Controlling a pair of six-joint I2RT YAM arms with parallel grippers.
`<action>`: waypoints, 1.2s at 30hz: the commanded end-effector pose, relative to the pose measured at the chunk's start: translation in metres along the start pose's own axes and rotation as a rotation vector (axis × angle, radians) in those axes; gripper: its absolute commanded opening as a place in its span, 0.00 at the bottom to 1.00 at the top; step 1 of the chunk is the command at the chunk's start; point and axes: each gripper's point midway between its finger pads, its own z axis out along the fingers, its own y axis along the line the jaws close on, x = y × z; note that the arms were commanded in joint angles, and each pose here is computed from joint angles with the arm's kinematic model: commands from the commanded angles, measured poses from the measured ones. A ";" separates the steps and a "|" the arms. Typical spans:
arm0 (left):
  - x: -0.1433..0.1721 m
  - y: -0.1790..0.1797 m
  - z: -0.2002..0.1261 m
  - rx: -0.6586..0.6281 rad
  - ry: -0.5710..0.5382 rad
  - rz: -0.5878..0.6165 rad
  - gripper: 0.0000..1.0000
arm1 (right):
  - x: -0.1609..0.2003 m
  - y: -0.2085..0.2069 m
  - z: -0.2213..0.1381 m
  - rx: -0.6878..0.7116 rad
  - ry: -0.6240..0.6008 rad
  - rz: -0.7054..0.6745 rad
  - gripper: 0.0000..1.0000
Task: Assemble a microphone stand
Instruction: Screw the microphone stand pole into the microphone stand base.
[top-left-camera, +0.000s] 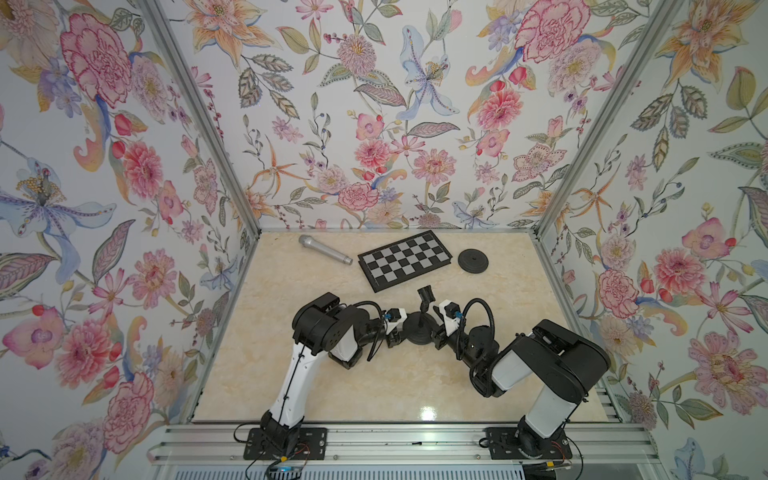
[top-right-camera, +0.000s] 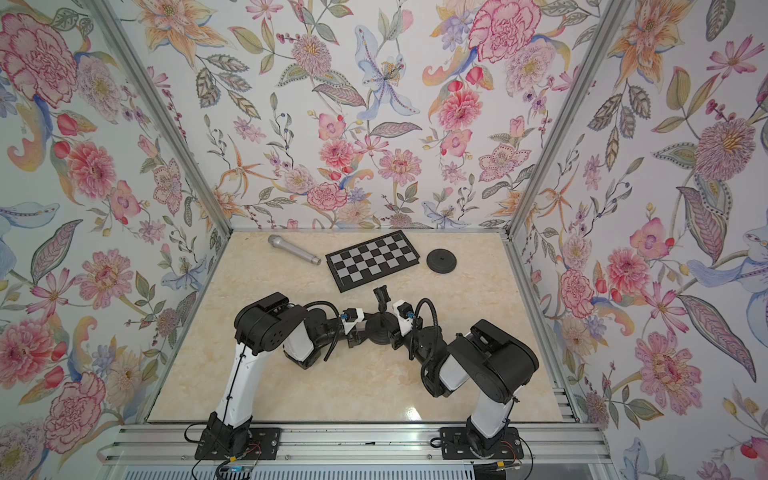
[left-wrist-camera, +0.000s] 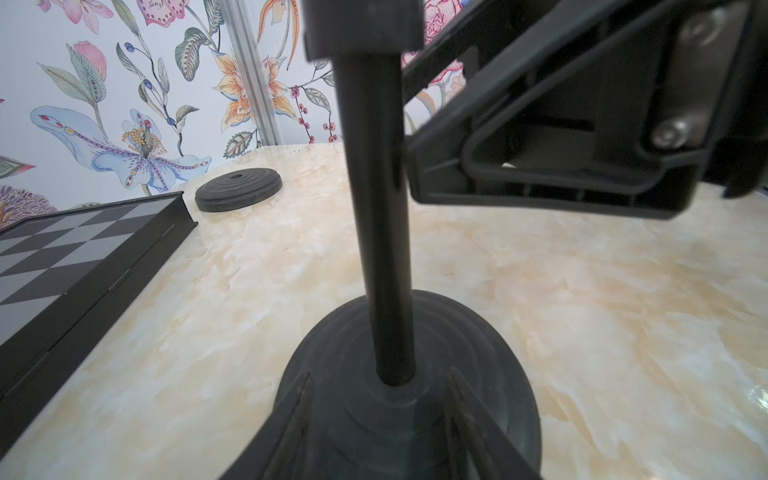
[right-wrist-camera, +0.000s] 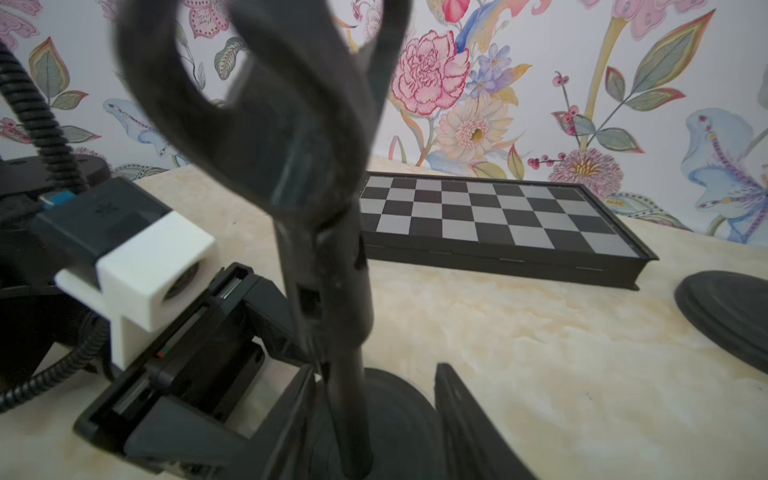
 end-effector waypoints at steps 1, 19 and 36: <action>0.094 -0.030 -0.017 0.020 0.284 -0.179 0.51 | -0.021 0.040 -0.007 -0.378 -0.007 -0.023 0.52; 0.090 -0.029 -0.014 0.025 0.274 -0.178 0.51 | -0.046 0.027 0.018 -0.656 0.038 -0.128 0.35; 0.098 -0.027 -0.013 0.023 0.289 -0.193 0.51 | 0.011 -0.023 0.001 0.440 -0.037 0.090 0.00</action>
